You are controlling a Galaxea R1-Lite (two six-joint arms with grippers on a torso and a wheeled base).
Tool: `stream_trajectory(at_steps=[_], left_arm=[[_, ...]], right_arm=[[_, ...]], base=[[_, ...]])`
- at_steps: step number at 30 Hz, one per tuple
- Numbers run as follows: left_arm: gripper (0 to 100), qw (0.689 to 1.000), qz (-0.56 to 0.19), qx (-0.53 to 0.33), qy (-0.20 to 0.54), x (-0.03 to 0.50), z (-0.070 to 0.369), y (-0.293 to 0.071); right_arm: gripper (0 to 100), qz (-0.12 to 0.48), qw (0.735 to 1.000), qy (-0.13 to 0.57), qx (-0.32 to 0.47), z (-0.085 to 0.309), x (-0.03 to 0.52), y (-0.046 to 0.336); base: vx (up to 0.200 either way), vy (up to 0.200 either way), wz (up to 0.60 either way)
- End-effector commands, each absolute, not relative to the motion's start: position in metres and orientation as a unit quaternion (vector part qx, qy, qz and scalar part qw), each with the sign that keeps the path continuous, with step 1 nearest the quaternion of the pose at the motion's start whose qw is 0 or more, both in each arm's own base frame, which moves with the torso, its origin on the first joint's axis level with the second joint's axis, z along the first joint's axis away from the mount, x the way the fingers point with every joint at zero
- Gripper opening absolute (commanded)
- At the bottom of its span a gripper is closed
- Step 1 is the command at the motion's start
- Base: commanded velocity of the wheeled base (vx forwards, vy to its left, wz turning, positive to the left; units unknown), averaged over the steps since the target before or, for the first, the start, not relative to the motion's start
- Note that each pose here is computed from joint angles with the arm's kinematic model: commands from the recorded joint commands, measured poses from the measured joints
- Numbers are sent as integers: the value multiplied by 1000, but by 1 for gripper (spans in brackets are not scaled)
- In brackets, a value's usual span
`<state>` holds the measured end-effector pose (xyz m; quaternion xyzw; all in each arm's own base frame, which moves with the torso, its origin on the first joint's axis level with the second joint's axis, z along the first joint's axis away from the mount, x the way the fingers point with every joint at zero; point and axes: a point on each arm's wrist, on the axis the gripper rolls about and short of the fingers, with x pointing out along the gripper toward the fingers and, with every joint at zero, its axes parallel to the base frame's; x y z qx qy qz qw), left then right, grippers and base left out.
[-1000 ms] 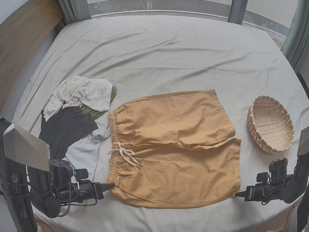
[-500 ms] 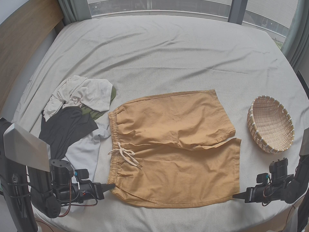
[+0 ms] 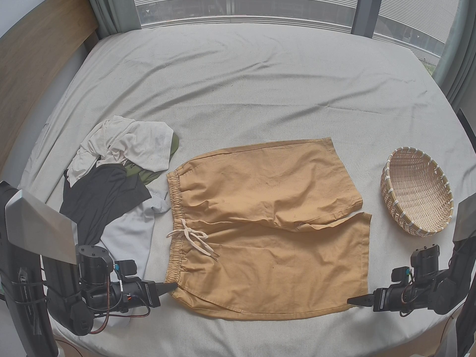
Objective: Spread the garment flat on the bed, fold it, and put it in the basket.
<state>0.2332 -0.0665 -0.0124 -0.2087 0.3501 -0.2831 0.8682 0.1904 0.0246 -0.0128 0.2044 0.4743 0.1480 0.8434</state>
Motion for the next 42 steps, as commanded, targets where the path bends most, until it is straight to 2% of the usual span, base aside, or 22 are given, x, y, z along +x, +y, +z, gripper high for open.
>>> stream_trajectory(at_steps=[1, 2, 3, 18, 25, 32, 42], left_arm=[[0, 868, -284, -209, 349, 233, -12, -67], [0, 868, -285, -209, 348, 233, -12, -67], [0, 869, -284, -209, 348, 233, -12, -67], [0, 868, -284, -209, 349, 233, -12, -67], [0, 865, -282, -221, 351, 229, -7, -65], [0, 858, -269, -240, 365, 221, -6, -62], [0, 852, -269, -219, 392, 206, -10, -59]], right_arm=[[100, 143, 832, 494, 206, -20, 185, 25], [100, 145, 833, 493, 205, -20, 186, 25], [0, 146, 833, 492, 205, -19, 186, 25], [0, 142, 842, 478, 207, -16, 188, 23], [0, 152, 848, 466, 200, 2, 180, 25], [0, 162, 844, 474, 190, 13, 170, 28], [0, 160, 831, 499, 185, 15, 160, 30]], base=[[0, 0, 0], [0, 0, 0], [0, 0, 0], [0, 0, 0], [0, 0, 0], [0, 0, 0], [0, 0, 0]])
